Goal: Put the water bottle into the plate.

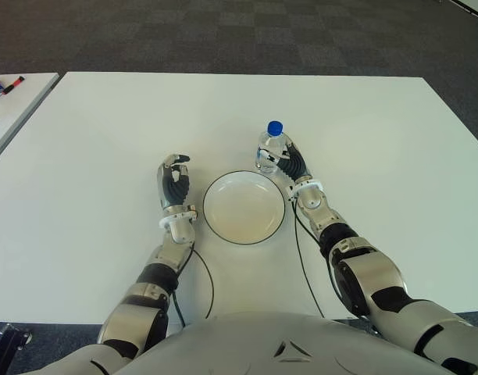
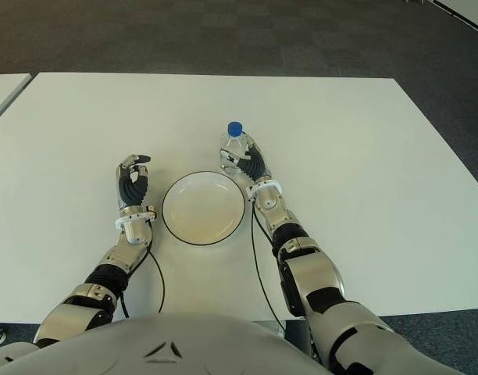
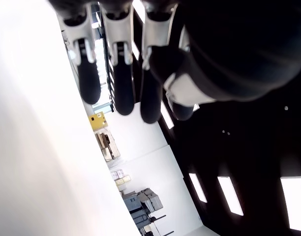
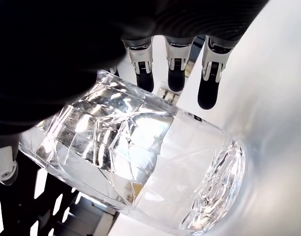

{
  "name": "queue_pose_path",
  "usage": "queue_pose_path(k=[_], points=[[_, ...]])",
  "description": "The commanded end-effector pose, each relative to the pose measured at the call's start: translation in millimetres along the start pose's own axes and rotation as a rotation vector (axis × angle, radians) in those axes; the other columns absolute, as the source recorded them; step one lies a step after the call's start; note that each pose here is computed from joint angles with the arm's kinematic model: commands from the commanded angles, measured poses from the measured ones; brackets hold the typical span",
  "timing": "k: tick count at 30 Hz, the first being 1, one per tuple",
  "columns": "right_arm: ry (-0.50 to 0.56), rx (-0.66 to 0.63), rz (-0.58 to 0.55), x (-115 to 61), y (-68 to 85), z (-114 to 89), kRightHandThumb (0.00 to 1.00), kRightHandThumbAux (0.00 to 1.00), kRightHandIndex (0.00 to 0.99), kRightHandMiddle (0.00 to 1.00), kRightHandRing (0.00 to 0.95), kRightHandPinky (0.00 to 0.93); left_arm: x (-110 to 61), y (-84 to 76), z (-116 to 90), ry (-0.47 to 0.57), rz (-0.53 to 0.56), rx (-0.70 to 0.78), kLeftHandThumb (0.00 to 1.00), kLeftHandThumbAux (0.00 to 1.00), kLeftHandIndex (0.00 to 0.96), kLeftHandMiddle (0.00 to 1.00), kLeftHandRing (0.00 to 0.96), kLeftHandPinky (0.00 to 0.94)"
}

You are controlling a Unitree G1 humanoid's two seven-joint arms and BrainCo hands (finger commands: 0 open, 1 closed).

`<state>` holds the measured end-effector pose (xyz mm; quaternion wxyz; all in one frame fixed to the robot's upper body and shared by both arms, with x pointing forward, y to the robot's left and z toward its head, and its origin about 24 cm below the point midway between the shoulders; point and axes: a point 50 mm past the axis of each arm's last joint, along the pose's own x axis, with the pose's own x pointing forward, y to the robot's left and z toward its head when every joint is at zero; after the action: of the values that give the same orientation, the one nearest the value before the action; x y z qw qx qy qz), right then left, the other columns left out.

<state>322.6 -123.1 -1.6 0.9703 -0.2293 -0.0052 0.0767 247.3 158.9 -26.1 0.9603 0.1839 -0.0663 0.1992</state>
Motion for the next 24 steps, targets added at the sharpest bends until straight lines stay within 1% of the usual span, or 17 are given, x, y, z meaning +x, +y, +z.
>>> queue_pose_path(k=[1,9,13,19,24], points=[[0.038,0.013,-0.002,-4.8,1.8,-8.1,0.708,0.422,0.015,0.028,0.038,0.200,-5.0,2.8,-8.0,0.033,0.001,0.036,0.839,0.675,0.468,0.410,0.352,0.379],[0.040,0.018,-0.003,-5.4,1.2,-9.0,0.703,0.407,0.014,0.018,0.031,0.207,-4.9,2.9,-8.0,0.037,0.004,0.031,0.839,0.674,0.466,0.412,0.358,0.383],[0.040,0.021,-0.005,-5.4,0.9,-9.0,0.716,0.400,0.017,0.020,0.035,0.214,-4.9,2.8,-7.6,0.033,0.008,0.031,0.839,0.675,0.464,0.413,0.356,0.379],[0.046,0.017,-0.008,-5.4,0.3,-9.9,0.729,0.396,0.030,0.036,0.053,0.214,-4.6,2.6,-7.8,0.032,-0.002,0.043,0.839,0.675,0.468,0.410,0.352,0.378],[0.052,-0.001,-0.018,-5.3,-0.2,-10.8,0.710,0.403,0.050,0.067,0.079,0.230,-4.3,3.0,-7.9,0.038,0.000,0.035,0.839,0.674,0.465,0.413,0.356,0.381]])
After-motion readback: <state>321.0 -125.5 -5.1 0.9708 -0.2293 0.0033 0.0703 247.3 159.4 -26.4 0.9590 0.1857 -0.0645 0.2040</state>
